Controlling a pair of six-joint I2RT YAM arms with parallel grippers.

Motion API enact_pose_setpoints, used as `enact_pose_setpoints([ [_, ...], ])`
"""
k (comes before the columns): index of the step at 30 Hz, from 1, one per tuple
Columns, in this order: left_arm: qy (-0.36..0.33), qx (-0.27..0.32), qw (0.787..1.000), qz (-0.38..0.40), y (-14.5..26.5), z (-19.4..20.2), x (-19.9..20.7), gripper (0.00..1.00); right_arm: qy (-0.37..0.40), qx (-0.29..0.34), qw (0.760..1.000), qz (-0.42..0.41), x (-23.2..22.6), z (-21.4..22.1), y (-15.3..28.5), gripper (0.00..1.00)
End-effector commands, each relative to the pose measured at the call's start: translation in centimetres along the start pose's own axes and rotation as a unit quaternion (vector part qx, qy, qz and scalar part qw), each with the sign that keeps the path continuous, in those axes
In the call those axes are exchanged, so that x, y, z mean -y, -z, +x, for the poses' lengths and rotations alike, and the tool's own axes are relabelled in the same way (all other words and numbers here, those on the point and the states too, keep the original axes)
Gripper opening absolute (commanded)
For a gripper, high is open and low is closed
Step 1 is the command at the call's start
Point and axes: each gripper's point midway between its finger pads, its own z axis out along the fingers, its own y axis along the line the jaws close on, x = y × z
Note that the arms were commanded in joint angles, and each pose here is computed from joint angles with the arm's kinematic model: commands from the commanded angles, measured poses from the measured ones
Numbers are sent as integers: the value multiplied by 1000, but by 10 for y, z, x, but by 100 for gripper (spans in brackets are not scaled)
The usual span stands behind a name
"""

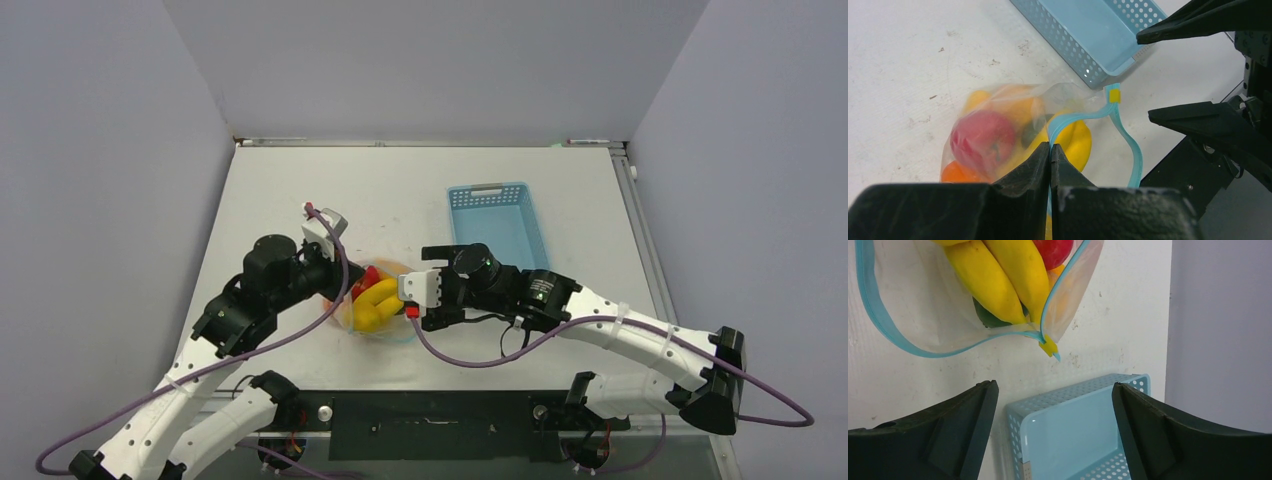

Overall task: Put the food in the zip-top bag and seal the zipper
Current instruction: Adjust the zipper food storage bag at the center of the board.

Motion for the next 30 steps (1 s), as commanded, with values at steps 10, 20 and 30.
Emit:
enact_pose_setpoints([
  [10,-27,29,998,44,7,-16,21,0,64,21,998,-5,0,-10,-17,77],
  [20,-28,27,998,46,7,-15,22,0,77,17,997,-18,-1,-12,-33,57],
  [30,-28,25,998,47,5,-14,22,0,80,26,996,-19,-2,-15,-39,48],
])
